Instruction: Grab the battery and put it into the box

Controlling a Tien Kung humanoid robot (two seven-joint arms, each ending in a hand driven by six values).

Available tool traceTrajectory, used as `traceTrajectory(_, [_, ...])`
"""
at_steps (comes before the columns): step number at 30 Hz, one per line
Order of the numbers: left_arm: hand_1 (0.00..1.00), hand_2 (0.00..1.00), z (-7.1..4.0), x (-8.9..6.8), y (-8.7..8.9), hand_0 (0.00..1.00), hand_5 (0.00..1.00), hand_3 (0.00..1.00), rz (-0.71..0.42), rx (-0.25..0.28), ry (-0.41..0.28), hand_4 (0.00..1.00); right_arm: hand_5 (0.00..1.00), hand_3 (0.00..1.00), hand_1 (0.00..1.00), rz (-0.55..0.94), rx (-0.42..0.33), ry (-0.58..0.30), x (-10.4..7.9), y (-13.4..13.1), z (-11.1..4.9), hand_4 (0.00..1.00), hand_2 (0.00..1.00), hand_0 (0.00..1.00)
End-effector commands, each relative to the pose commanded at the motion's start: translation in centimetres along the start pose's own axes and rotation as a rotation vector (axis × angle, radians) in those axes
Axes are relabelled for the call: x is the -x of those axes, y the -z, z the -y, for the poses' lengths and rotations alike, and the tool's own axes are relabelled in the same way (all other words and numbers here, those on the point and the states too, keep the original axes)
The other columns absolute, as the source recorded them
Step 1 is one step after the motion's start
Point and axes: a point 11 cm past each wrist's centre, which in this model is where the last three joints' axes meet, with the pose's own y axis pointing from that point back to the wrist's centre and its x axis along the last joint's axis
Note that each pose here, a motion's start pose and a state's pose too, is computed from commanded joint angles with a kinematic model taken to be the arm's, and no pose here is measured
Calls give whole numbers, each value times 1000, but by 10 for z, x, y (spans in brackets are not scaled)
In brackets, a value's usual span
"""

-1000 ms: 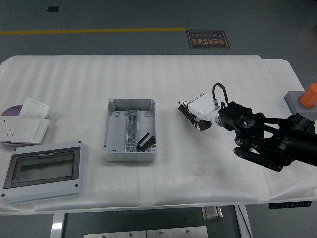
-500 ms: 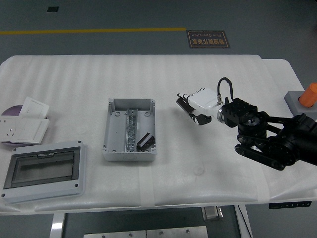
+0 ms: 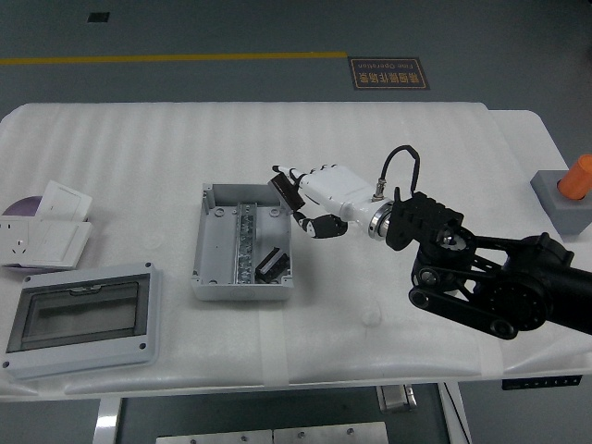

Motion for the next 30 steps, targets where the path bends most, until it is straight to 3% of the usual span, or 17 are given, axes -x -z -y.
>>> traceTrajectory(6, [662,552,0,0,1,598,499,573,-3,-4,2,466,165,823,762,87,-66,-45,5,24,8,326,724,778])
traceTrajectory(7, [662,551,0,0,1,599,503,568,-3,-4,2,468,202,988,775,89,-67,-50,6,26,9,391,799,784])
traceTrajectory(12, [662,551,0,-1,2,599,503,568,-5,-9,1,468,202,988,775,92,-55,-52,14,26,13,391,799,784])
traceTrajectory(13, [662,550,0,-1,3,599,505,565,-5,-10,1,468,298,998,907,95,-52,-48,16,26,14,569,994,902])
traceTrajectory(24, [662,552,0,-1,3,599,508,567,-6,-13,2,468,312,998,962,146,-27,-19,33,24,13,631,998,950])
traceTrajectory(25, [663,551,0,-1,3,599,508,566,-6,-14,2,468,341,998,968,148,-23,-17,34,23,12,680,998,957])
traceTrajectory(30, [663,551,1,0,4,599,508,566,-8,-13,6,468,341,998,968,170,21,-38,29,7,9,680,998,957])
